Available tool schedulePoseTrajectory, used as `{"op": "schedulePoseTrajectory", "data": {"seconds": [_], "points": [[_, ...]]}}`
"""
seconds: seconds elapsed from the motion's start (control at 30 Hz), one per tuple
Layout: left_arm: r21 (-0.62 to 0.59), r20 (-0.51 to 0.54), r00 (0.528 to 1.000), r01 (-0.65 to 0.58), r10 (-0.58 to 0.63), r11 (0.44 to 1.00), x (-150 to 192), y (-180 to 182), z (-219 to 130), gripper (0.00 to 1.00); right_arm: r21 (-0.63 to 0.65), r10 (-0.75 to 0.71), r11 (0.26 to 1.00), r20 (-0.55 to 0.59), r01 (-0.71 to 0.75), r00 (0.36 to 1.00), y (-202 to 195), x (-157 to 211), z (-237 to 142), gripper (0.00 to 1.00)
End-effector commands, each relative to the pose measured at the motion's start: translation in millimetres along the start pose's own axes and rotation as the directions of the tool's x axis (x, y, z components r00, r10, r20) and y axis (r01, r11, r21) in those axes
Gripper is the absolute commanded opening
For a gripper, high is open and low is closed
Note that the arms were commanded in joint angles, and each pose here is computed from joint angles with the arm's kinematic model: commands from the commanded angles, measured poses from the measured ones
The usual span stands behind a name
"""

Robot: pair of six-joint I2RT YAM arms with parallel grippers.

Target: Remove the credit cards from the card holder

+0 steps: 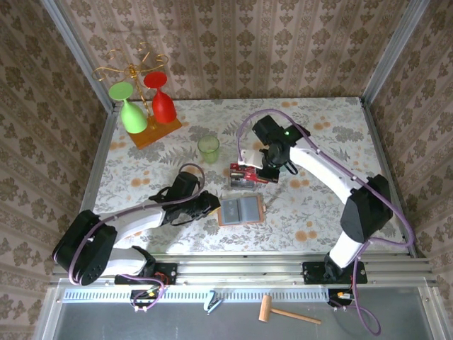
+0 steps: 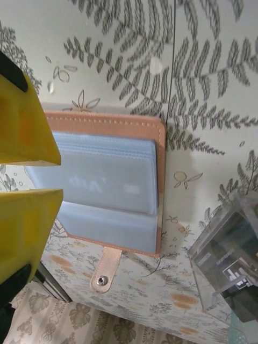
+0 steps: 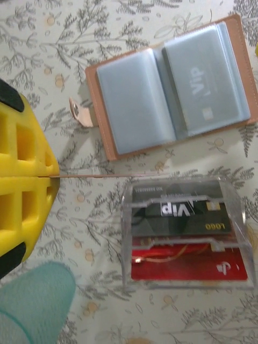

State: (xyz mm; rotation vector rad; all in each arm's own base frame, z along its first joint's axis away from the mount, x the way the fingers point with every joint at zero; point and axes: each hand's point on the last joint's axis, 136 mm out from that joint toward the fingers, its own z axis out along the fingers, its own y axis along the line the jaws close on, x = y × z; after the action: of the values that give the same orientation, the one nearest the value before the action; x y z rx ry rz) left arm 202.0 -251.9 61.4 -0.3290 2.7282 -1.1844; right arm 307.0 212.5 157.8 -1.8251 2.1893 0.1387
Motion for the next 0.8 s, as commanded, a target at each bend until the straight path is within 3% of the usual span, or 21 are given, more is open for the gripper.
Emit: {"op": "schedulePoseTrajectory", "data": {"seconds": [0.0,0.77], "points": [[-0.025,0.014,1.0,0.014,-0.014,1.0,0.7,11.0,-4.7,0.19,-0.051,-0.064,0.997,-0.044,0.062,0.997,-3.9,1.9,-1.5,0.0],[-0.025,-0.008,0.998,0.067,-0.068,0.997,-20.4,23.3,3.5,0.19,-0.204,-0.061,0.978,-0.092,0.041,0.994,-60.6,-28.3,42.1,0.0]]}}
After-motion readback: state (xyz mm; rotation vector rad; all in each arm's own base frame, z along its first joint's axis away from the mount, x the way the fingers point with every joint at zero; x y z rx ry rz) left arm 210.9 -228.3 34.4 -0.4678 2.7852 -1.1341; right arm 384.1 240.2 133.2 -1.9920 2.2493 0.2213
